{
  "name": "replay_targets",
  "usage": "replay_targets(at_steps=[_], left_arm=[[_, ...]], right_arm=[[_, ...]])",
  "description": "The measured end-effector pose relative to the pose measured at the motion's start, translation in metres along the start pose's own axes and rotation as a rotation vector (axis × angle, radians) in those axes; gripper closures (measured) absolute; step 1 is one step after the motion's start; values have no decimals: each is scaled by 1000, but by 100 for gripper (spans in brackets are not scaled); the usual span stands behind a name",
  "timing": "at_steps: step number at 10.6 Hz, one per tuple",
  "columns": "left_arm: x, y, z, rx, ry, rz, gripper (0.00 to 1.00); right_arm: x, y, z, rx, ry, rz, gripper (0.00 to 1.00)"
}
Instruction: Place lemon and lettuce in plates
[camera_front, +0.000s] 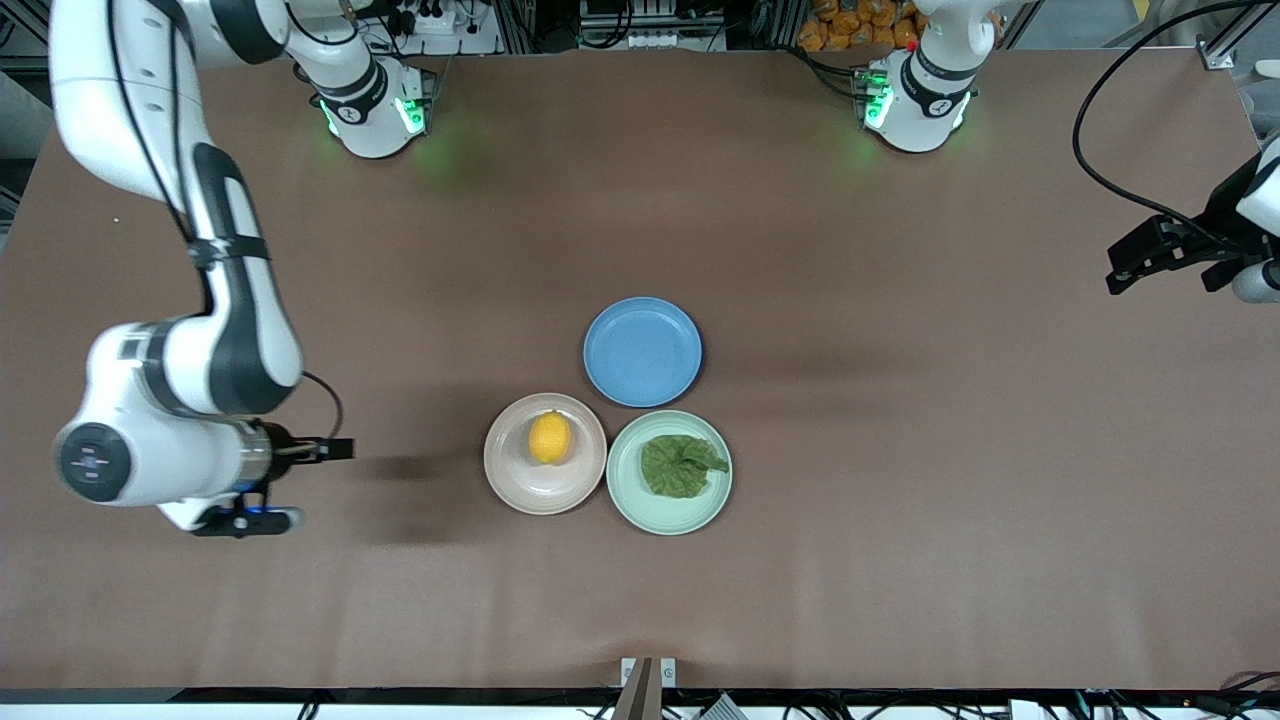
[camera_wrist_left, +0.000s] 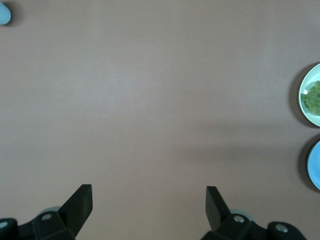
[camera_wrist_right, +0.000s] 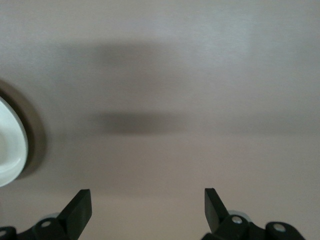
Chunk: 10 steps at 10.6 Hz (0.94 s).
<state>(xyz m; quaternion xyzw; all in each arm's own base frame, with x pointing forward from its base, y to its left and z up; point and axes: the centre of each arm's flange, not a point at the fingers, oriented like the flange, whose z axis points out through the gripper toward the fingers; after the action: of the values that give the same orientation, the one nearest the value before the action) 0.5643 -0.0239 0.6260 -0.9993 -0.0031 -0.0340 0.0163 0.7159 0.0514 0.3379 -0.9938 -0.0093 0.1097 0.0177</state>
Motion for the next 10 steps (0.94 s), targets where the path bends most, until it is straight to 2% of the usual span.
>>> replay_targets(at_steps=[3,7,10], left_arm=[[-4,1,5,2,-44,3,0],[-5,5,6,2,-49,9,0],[-5,4,5,2,-48,8,0]], right_arm=[[-26,19,-35,-19,22,12,0],[-68,33,-87,-17,63,24,0],[-96,57,-120,-2,61,-13,0]])
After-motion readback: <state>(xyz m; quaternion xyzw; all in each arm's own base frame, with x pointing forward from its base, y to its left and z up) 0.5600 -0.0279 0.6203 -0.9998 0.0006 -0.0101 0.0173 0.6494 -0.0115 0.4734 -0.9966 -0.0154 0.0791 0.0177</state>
